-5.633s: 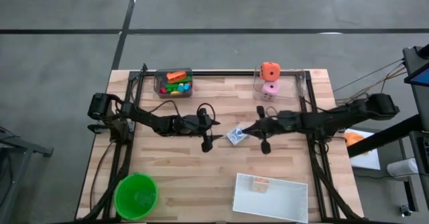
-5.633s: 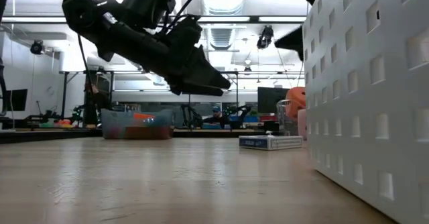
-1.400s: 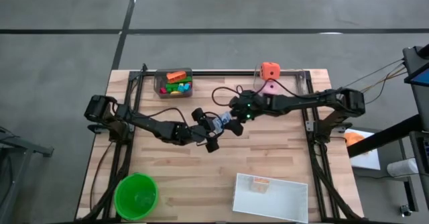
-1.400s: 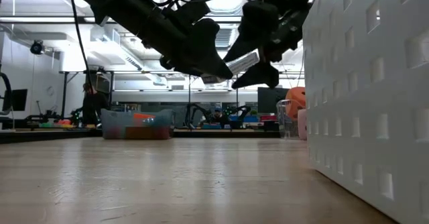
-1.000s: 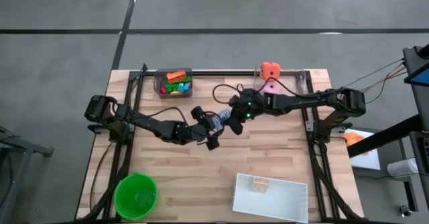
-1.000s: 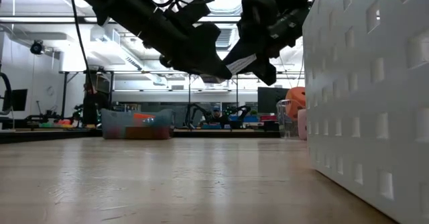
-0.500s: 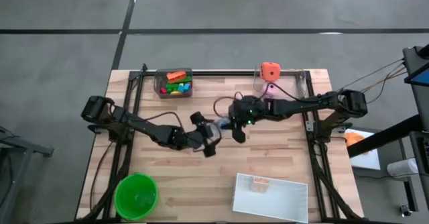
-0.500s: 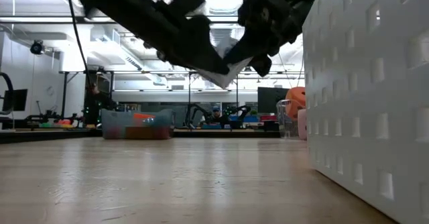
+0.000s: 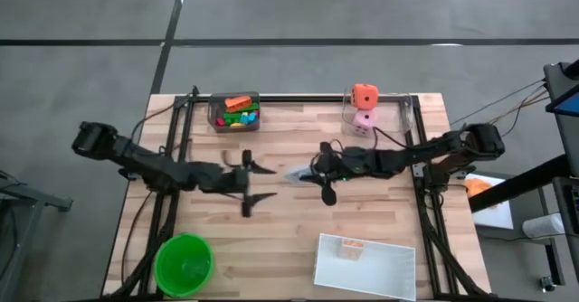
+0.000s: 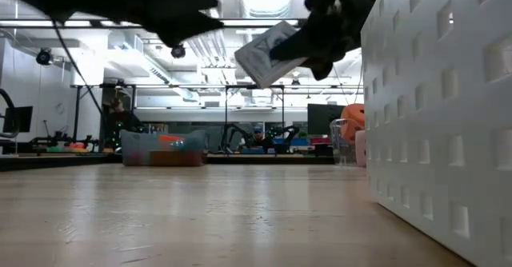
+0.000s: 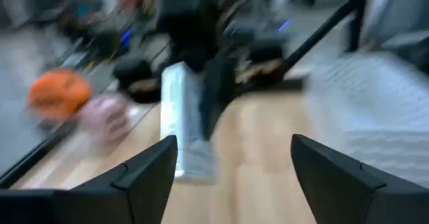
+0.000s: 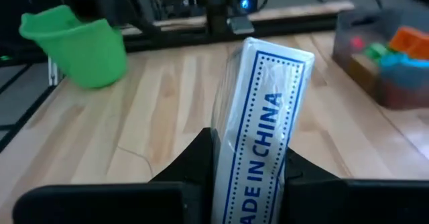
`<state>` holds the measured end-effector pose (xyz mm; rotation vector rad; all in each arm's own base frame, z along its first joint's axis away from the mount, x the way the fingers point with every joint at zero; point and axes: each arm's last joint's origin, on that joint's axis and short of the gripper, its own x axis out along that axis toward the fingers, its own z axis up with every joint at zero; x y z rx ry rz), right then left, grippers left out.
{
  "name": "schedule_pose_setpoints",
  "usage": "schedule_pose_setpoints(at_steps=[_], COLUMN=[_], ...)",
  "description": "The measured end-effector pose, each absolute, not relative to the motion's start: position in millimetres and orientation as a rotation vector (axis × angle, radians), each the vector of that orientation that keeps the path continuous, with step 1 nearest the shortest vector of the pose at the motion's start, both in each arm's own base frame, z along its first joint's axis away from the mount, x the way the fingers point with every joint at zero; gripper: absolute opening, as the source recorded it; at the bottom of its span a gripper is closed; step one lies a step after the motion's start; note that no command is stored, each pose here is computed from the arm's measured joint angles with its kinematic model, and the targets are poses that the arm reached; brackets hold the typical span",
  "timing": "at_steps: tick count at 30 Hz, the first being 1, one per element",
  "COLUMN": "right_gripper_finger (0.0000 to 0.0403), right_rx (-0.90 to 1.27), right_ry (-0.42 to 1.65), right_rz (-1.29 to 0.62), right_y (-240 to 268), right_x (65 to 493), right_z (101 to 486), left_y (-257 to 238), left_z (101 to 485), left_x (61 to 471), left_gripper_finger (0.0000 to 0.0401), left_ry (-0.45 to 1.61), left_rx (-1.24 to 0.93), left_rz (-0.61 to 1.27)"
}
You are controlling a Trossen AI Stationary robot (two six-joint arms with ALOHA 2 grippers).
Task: Pick & Place Toys
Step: Put the blue deck of cards into the white bin
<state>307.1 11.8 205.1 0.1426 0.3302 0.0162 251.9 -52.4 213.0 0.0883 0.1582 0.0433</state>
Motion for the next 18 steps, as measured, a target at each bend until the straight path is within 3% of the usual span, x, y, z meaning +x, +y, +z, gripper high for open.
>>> schedule_pose_setpoints(at_steps=[4,18], right_gripper_finger=[0.0061,0.0061], right_rx=[0.09,-0.068], right_ry=[0.283,0.172], right_rz=[0.016,0.167], right_y=[24.0,79.9], right_x=[294.4,242.5], right_z=[204.2,224.9], left_y=[-43.5,-19.3], left_z=[203.1,171.2], left_x=[222.1,180.8], left_gripper_finger=[0.0285,0.0284], left_ry=[0.021,0.038], left_rx=[0.061,0.01], left_rz=[0.027,0.114])
